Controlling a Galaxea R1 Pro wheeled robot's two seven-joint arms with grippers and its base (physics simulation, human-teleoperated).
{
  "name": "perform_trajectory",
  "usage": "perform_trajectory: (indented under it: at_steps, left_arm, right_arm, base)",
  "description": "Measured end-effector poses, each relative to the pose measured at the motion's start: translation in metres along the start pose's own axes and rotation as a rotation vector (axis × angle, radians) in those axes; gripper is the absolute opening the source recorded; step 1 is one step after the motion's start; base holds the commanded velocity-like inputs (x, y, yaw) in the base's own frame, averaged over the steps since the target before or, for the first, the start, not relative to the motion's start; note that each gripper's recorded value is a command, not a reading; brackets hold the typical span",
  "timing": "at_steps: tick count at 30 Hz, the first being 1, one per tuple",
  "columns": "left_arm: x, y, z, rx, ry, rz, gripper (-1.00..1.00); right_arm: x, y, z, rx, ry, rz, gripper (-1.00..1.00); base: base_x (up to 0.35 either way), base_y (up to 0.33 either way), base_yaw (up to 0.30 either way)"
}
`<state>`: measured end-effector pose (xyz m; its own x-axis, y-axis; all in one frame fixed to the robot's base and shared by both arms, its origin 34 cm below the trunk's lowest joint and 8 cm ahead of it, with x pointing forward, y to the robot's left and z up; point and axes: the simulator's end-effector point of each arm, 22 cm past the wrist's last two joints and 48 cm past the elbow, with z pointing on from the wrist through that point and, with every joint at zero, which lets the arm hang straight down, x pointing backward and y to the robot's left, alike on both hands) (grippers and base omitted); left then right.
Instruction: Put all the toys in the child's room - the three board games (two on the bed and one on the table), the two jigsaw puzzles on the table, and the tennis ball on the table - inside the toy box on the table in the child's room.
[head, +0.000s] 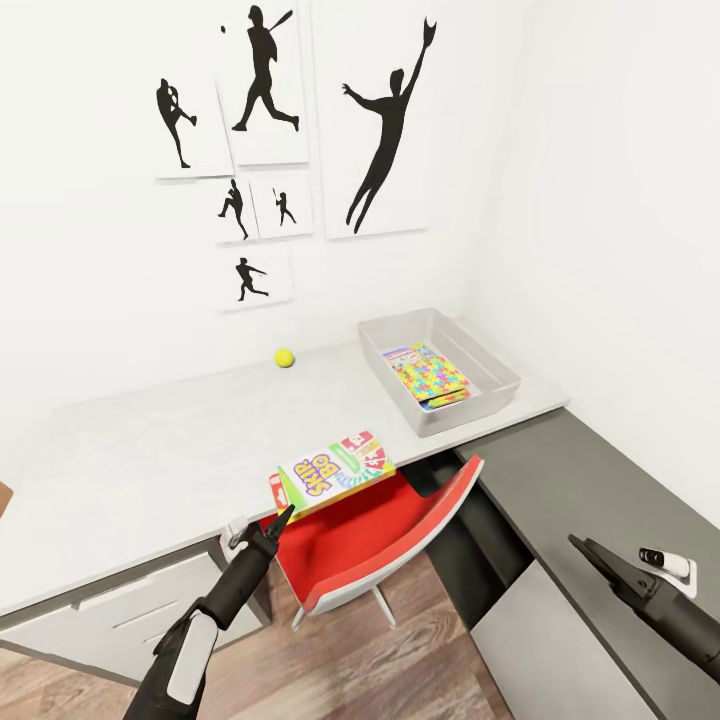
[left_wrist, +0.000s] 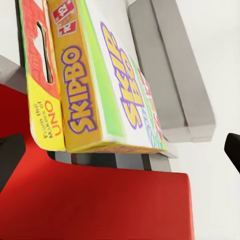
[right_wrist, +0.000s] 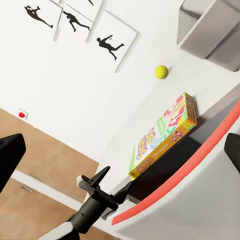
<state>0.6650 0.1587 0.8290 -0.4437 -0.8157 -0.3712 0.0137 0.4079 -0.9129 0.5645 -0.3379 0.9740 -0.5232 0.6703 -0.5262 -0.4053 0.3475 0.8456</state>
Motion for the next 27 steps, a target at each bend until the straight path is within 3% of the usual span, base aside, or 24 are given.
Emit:
perform_trajectory:
  at_steps: [27]
  left_arm:
    - [-0.0020, 0.0059, -0.0004, -0.015, -0.005, -0.010, 1.00]
  right_arm:
    - [0.0000, 0.0008, -0.0001, -0.004, 0.000, 0.000, 1.00]
  base:
    - [0.000, 0.000, 0.000]
